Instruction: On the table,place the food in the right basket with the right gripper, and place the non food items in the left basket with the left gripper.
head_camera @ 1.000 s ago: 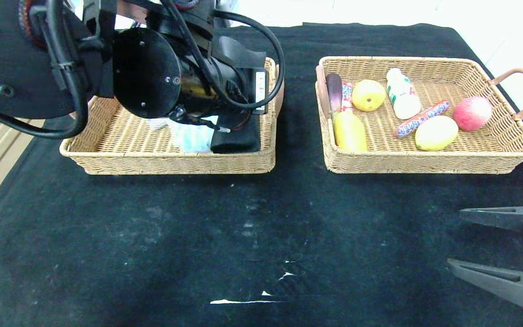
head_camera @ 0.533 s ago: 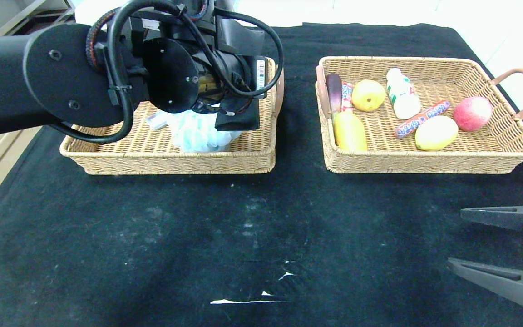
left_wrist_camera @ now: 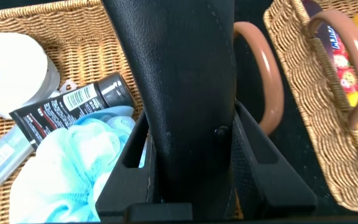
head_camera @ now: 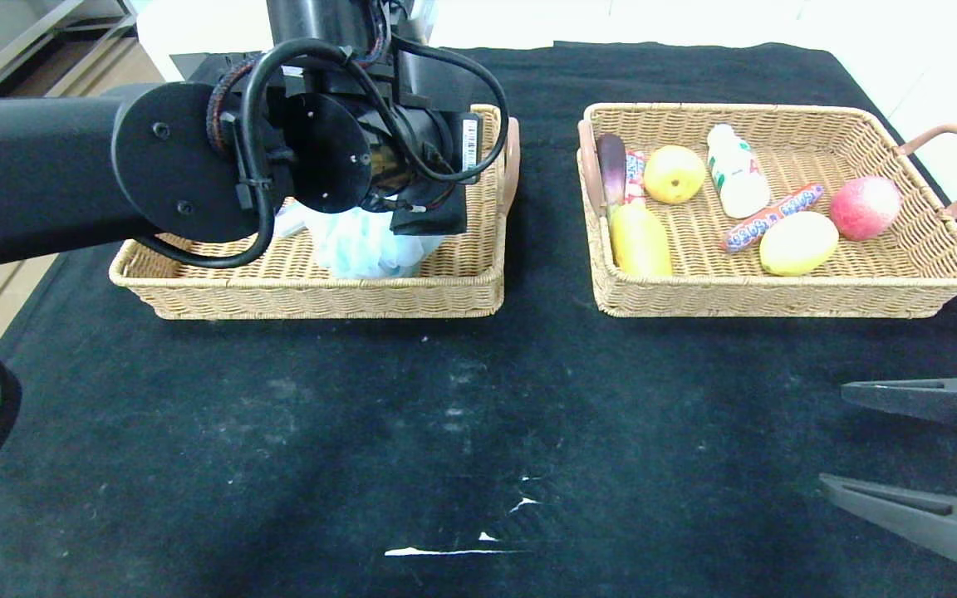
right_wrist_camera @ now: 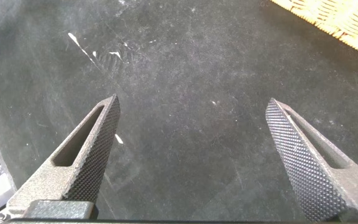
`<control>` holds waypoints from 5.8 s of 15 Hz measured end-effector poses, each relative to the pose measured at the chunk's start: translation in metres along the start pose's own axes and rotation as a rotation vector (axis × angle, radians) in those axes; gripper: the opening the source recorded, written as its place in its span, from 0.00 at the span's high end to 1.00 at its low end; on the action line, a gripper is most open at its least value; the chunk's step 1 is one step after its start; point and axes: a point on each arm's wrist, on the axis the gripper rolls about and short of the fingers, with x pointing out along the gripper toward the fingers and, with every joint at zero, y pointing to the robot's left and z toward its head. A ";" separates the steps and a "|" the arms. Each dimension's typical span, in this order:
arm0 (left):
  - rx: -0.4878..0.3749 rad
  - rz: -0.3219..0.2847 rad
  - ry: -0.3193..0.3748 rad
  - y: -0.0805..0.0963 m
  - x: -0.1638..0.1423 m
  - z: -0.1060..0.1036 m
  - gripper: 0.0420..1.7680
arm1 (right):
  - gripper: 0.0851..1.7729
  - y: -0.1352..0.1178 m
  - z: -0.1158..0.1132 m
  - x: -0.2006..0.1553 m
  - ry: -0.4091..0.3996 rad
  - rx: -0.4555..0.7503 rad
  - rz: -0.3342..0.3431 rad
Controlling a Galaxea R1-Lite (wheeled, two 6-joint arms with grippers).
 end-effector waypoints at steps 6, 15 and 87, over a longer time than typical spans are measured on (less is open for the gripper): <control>0.008 0.025 0.022 0.009 0.013 -0.008 0.62 | 0.04 0.000 0.000 0.001 0.002 0.001 0.005; 0.013 0.039 0.044 0.011 0.017 -0.014 0.33 | 0.04 0.001 -0.001 0.001 0.003 -0.001 0.006; 0.065 -0.121 -0.086 0.123 -0.441 -0.176 0.03 | 0.04 0.140 -0.114 -0.139 -0.184 -0.073 -0.576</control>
